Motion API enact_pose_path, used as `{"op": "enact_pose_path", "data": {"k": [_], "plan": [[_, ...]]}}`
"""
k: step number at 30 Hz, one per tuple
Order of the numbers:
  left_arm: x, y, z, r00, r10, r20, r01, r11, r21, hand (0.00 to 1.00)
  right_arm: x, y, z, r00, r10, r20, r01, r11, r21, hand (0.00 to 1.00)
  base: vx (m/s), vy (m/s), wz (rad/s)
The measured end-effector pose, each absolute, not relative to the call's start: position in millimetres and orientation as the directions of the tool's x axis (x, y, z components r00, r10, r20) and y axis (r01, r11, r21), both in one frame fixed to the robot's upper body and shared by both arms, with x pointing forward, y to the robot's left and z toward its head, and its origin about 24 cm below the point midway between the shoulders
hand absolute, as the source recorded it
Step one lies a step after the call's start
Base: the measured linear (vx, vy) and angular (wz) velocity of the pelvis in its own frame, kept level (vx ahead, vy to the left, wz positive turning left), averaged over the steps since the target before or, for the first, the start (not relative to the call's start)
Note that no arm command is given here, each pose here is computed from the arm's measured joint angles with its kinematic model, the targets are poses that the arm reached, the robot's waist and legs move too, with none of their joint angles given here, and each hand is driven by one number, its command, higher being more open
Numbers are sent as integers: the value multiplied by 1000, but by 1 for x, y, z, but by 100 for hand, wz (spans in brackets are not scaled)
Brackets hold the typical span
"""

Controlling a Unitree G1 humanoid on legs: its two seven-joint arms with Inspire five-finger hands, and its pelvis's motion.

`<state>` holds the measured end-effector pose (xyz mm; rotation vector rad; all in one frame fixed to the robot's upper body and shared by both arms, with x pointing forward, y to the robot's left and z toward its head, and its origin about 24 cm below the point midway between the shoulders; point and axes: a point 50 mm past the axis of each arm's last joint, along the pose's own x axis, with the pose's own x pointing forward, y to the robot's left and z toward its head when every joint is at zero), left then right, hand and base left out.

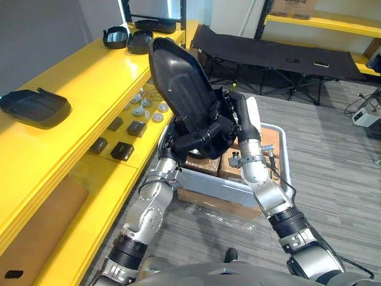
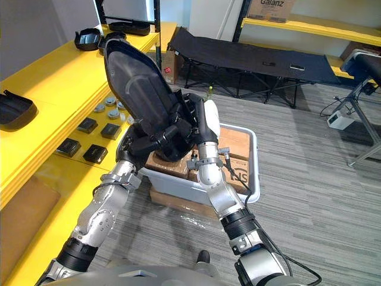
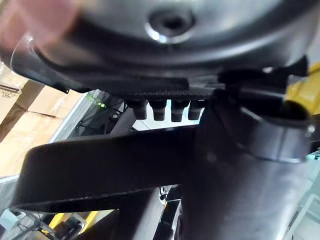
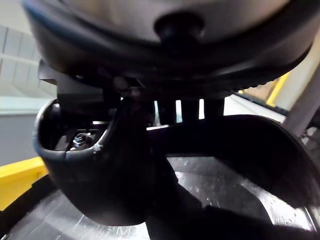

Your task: Walk over and take three plastic housings, then place them on the shelf

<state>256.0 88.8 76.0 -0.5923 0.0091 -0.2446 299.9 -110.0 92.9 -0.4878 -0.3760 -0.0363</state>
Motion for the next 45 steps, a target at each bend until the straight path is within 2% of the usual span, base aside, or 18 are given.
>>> {"op": "enact_pose_path", "data": {"k": [4,10,21,22,30,38,42,45], "plan": [[255,87,74,976,-213,31,191,789,-584,0,296,-107,80,949,30,314,107,906,-410,0,0,0,0],[262,103,62,994,-47,-97,-29,751,-659,0,288,-94,78,938,44,343,89,928,-361,0,-2,2,-4],[263,110,62,996,19,-83,-68,762,-644,0,277,-74,75,944,44,327,54,957,-284,0,0,0,0],[263,110,63,997,21,-80,-67,767,-639,0,277,-73,74,944,42,326,54,958,-280,100,0,0,0],[262,109,64,997,39,-60,-67,813,-578,0,270,-66,72,936,60,348,34,966,-257,100,0,0,0],[262,104,67,993,114,-37,-117,864,-489,0,264,-70,79,937,-30,348,77,989,-124,100,0,0,0],[262,120,77,968,252,22,-222,889,-400,0,260,-89,99,898,-154,412,182,983,-29,100,0,0,-6],[262,140,79,908,416,45,-377,862,-340,0,257,-114,105,865,-282,414,286,957,53,100,1,5,-10]]}}
